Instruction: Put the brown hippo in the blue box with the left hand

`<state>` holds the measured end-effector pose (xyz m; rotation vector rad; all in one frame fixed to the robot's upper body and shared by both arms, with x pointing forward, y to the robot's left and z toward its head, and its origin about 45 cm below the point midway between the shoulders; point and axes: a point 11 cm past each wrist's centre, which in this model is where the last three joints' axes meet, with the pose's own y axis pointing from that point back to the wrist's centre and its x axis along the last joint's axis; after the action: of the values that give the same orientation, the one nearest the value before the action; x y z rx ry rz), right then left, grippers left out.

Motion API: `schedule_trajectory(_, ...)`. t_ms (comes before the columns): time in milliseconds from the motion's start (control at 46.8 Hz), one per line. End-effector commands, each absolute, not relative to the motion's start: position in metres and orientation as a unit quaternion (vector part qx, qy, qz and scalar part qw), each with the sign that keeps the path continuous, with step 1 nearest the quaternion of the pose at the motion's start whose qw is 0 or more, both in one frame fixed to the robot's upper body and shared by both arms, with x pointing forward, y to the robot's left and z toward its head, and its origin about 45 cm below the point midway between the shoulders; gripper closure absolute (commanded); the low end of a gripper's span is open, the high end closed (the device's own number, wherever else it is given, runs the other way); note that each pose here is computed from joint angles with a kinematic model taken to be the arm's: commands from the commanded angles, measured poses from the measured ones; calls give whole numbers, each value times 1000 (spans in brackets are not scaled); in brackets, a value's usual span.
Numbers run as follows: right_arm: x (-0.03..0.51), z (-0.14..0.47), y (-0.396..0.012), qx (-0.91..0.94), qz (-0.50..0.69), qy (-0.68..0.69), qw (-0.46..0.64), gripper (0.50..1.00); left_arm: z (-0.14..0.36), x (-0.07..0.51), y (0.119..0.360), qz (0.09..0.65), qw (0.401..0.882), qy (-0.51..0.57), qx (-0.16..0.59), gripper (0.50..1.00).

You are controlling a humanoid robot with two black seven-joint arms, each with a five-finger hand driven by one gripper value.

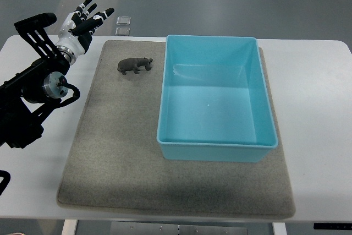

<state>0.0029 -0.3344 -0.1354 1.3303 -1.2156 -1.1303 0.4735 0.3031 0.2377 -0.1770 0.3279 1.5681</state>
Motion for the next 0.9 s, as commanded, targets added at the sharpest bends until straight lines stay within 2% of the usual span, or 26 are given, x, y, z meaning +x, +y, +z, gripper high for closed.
schedule_trajectory(0, 3, -135, -334, 547, -464, -499, 486, 564, 238, 473, 303, 701, 693, 146, -79, 506)
schedule_trajectory(620, 3, -135, -334, 547, -464, -499, 486, 564, 241, 475, 302, 692, 702, 142, -89, 506)
schedule_trajectory(749, 3, -135, -334, 547, -464, -499, 486, 564, 246, 476, 312, 700, 698, 118, -91, 506)
schedule_trajectory(877, 3, -135, -334, 547, -464, -499, 486, 564, 264, 476, 328, 705, 703, 42, -83, 506)
